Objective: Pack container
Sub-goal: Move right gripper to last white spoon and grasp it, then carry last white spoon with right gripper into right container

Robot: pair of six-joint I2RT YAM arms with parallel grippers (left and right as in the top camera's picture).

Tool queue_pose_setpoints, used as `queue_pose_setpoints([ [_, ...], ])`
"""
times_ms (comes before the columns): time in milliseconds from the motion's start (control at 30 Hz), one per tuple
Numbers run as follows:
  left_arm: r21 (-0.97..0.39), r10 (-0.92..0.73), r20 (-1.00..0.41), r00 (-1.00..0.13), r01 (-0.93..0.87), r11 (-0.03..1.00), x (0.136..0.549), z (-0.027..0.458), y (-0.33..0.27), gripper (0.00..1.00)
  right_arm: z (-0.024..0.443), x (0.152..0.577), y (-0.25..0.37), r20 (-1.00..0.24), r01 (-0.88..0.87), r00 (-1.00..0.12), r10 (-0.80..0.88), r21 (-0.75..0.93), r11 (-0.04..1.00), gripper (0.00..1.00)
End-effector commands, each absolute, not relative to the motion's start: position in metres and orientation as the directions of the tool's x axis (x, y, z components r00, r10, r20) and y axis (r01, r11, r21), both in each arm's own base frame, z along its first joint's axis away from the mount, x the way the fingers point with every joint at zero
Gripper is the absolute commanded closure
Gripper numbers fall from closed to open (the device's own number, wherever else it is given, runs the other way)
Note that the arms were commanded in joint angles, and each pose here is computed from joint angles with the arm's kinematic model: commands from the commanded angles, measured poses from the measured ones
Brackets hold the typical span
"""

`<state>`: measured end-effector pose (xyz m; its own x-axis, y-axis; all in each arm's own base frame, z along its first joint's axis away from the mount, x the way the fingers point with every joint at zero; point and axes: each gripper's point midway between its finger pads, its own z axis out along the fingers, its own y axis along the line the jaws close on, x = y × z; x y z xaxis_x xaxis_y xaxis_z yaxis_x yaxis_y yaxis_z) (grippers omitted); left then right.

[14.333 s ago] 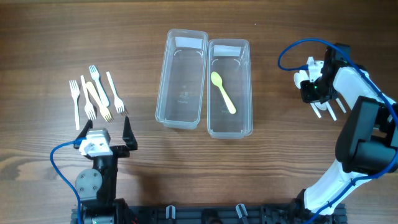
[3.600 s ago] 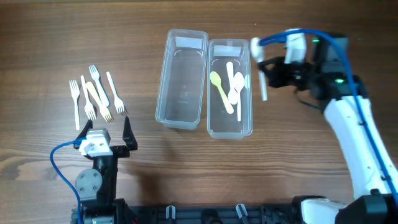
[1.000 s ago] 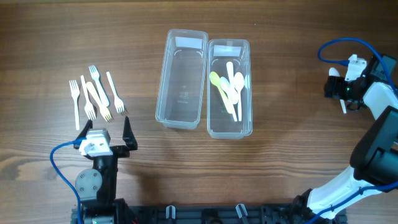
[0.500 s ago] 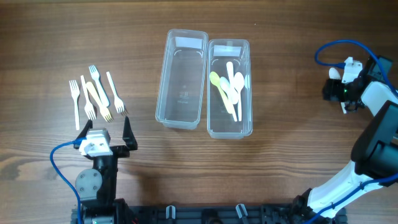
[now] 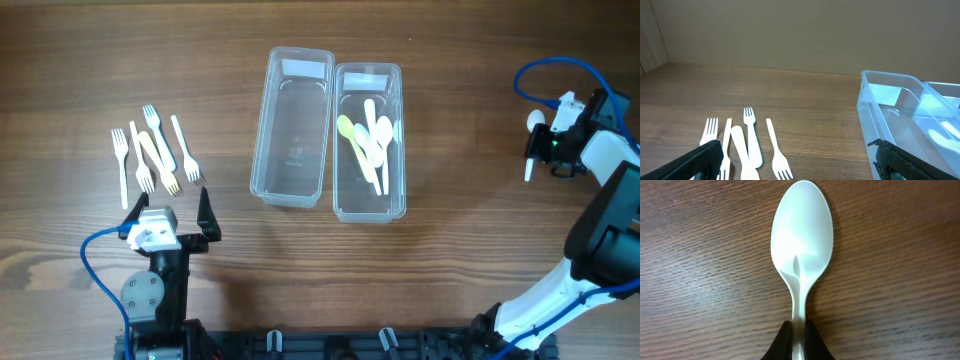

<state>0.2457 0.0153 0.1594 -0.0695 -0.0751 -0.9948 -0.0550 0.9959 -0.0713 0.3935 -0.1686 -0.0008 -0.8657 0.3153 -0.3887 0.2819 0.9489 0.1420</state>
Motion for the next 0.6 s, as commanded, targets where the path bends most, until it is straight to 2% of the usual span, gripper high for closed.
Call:
queue_pose_setpoints([
  [0,-0.053,-0.055,-0.996,-0.071,-0.033,0.998,0.246,0.157,0.011,0.00,-0.008,0.394,-0.141,-0.314,0.336,-0.849,0.425,0.298,0.893,0.96],
  [333,-0.053,-0.055,-0.996,-0.071,-0.033,0.998,0.246,0.157,0.011,0.00,0.014,0.398,-0.097,-0.277,0.248,-0.857,0.435,0.519,0.818,0.96],
  [567,-0.053,-0.055,-0.996,-0.071,-0.033,0.998,0.246,0.157,0.011,0.00,0.066,0.410,-0.069,-0.353,0.085,-0.837,0.418,0.672,0.736,0.96],
])
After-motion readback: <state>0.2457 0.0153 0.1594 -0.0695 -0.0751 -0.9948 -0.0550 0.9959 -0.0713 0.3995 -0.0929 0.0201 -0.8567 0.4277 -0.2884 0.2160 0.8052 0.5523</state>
